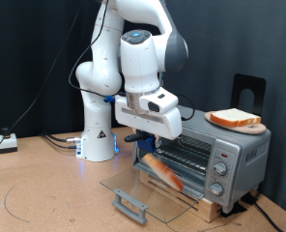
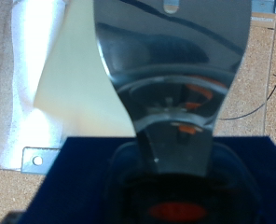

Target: Make a piece of toast with the oven

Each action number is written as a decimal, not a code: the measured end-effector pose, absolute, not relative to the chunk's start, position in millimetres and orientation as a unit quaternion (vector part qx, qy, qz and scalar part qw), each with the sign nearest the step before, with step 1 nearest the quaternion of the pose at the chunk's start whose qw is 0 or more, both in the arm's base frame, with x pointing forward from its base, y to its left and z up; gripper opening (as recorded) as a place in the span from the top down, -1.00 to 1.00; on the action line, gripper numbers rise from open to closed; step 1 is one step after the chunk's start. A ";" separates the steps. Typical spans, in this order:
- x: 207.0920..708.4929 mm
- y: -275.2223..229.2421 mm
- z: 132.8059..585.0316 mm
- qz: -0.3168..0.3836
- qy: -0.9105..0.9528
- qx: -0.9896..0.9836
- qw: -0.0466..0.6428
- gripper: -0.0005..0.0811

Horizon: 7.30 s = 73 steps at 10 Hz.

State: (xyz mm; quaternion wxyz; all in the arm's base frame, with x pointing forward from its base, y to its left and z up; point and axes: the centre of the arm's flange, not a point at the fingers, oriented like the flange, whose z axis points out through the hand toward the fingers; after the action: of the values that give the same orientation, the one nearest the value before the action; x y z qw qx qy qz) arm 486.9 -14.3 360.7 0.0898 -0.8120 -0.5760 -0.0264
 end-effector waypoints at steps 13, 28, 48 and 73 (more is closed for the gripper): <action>482.5 -85.3 339.3 -0.021 -0.510 -0.856 0.083 0.02; 509.1 -225.4 266.3 0.054 -0.569 -0.820 0.020 0.02; 481.5 -160.1 235.1 0.065 -0.532 -0.844 -0.003 0.02; 505.1 -105.8 224.0 0.083 -0.518 -0.852 -0.013 0.02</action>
State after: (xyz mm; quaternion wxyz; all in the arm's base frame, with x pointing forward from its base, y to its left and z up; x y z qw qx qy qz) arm 505.1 -105.8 224.0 -0.0131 -0.8515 -0.5175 0.0830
